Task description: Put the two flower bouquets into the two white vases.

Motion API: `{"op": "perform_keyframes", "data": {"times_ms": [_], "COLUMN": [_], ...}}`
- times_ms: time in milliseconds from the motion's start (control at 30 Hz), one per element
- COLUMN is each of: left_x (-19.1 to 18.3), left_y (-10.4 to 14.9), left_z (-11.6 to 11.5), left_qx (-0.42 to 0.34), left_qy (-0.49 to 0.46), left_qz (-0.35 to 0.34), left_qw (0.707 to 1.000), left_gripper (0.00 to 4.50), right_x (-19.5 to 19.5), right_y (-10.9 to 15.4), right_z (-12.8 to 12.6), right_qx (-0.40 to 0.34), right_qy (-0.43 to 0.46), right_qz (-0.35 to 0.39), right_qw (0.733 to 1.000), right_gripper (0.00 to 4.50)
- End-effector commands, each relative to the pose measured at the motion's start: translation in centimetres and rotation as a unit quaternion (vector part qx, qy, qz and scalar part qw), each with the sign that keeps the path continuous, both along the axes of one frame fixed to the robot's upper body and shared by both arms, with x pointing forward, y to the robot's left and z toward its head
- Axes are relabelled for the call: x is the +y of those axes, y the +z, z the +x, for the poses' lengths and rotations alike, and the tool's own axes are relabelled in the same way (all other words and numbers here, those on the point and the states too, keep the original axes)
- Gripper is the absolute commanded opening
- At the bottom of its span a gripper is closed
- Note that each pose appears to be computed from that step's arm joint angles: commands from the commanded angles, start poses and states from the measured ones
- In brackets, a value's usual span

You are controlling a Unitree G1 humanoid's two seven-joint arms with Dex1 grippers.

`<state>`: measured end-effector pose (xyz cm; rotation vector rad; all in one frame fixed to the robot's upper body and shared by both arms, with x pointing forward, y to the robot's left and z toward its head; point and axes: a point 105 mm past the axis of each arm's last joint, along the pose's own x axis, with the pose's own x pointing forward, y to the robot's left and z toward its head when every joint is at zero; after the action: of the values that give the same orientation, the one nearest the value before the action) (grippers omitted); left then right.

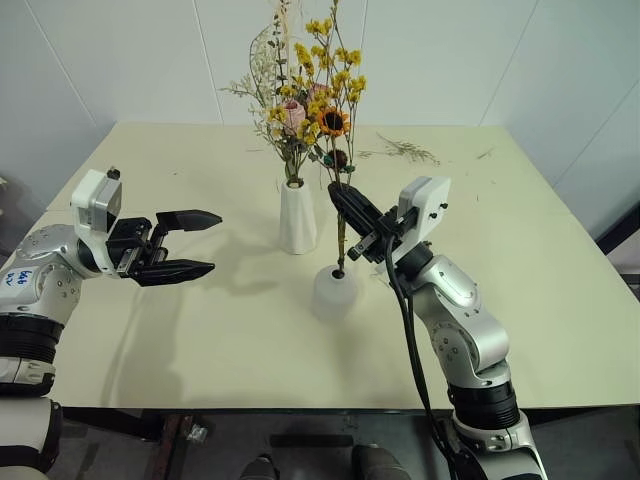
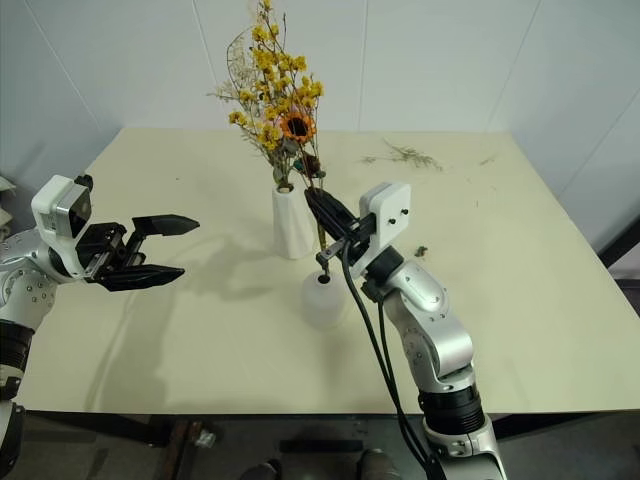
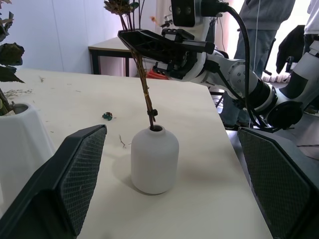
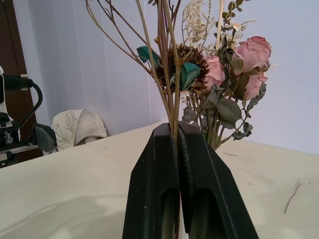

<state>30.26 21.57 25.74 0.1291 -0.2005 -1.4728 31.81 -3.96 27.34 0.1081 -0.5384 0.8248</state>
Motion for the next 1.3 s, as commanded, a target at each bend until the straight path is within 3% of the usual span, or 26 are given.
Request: {"op": "perform_keyframes", "data": {"times_ms": [33,1300], "left_x": [0.0,0.0], "left_y": [1.1,0.9], "left_z": [-1.4,-1.3], "left_qx": [-0.030,-0.031], "left_qy": [-0.056,-0.054], "left_qz": [0.009,0.009], "left_qw": [0.998,0.998], "left_gripper": [4.50,4.50], "right_x": [0.1,0.5], "right_y": [0.6,-2.5], "right_z": [-0.7,-0.3], "right_qx": [-0.018,0.005], "right_qy": [0.011,0.013], "right_qz": [0.013,-0.026], "right_qw": [1.000,1.000], "right_gripper": [0.07,0.07]}}
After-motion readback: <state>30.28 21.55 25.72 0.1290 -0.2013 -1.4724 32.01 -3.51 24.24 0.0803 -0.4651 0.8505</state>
